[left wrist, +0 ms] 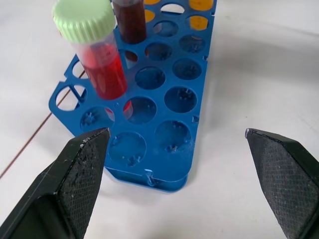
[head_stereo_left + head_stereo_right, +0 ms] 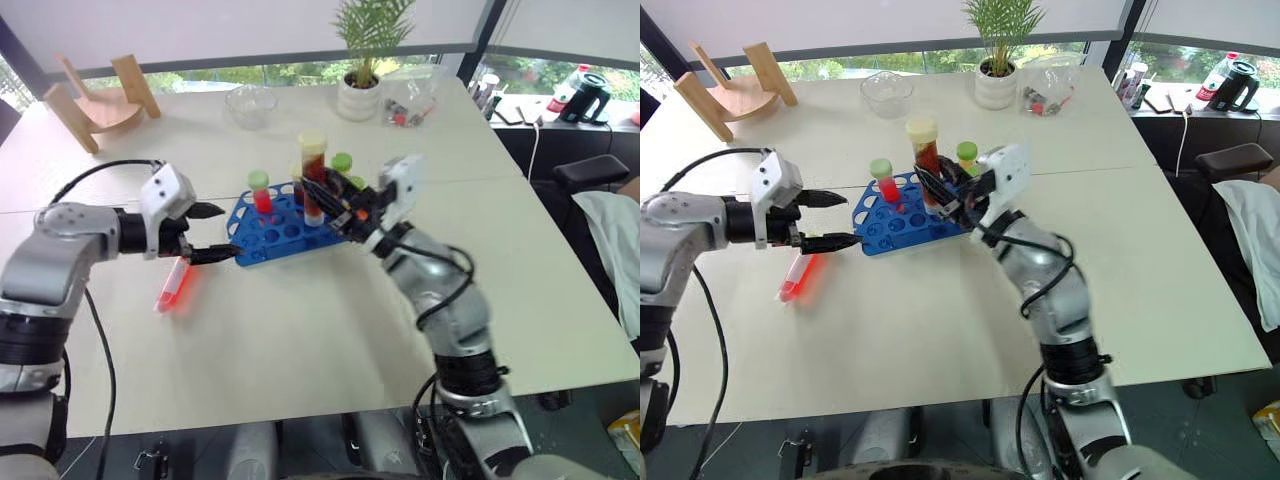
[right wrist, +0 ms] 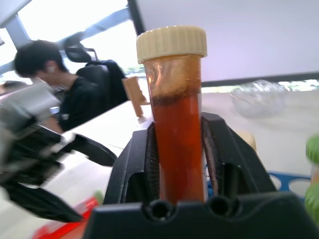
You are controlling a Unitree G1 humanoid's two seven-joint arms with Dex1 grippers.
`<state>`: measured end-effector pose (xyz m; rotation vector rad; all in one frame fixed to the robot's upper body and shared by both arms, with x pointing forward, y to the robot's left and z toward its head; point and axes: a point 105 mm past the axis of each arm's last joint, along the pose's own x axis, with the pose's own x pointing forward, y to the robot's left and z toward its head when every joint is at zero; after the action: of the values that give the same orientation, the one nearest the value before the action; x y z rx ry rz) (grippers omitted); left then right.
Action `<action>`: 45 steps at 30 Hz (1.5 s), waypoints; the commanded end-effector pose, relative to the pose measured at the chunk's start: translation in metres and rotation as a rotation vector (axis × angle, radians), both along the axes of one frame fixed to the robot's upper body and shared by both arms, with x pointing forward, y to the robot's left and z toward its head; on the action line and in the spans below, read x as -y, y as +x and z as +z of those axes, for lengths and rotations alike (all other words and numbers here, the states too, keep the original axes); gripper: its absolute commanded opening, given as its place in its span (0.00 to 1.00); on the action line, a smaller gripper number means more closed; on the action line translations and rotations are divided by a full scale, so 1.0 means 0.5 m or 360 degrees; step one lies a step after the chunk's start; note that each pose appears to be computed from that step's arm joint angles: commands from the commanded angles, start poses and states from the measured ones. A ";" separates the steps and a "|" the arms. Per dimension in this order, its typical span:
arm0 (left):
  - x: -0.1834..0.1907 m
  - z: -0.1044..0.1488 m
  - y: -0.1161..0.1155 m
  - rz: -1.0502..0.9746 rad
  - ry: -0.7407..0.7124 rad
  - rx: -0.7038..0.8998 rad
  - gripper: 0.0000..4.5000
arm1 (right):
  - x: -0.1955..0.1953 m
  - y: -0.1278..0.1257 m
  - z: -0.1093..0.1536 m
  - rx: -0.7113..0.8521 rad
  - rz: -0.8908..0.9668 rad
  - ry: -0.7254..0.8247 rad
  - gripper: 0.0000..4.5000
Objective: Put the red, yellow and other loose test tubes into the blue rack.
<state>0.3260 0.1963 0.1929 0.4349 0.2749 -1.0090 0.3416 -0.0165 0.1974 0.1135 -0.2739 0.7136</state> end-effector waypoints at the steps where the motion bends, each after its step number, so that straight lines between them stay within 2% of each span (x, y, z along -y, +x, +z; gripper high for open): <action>1: -0.002 0.019 -0.002 -0.0022 0.0043 0.0021 1.00 | -0.004 0.013 0.020 0.0117 -0.0148 0.0094 0.18; 8: 0.002 0.019 -0.005 -0.0024 0.0060 0.0028 1.00 | -0.024 0.024 0.016 0.0205 -0.0151 -0.0004 0.18; 12: 0.000 0.010 -0.009 0.0009 0.0055 0.0035 1.00 | -0.020 0.038 -0.021 0.0149 -0.0136 -0.0105 0.18; 17: -0.004 -0.004 -0.015 0.0032 0.0063 0.0022 1.00 | -0.023 0.031 -0.043 0.0159 -0.0124 -0.0181 0.18; 28: -0.002 -0.008 -0.009 0.0043 0.0063 0.0034 1.00 | -0.007 0.049 -0.050 0.0213 -0.0295 -0.0149 0.18; 37: -0.001 -0.009 -0.006 0.0038 0.0068 0.0037 1.00 | -0.015 0.040 -0.056 0.0221 -0.0283 -0.0136 0.18; 44: -0.016 -0.002 0.004 0.0105 0.0050 0.0064 1.00 | -0.022 0.001 -0.043 0.0277 -0.0208 -0.0153 0.94; 45: -0.022 0.001 0.010 0.0151 0.0044 0.0085 1.00 | -0.020 -0.006 -0.038 0.0292 -0.0200 -0.0162 0.98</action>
<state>0.3263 0.2014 0.1779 0.4512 0.3161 -0.9510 0.3480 -0.0099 0.1571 -0.0602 -0.3389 0.5902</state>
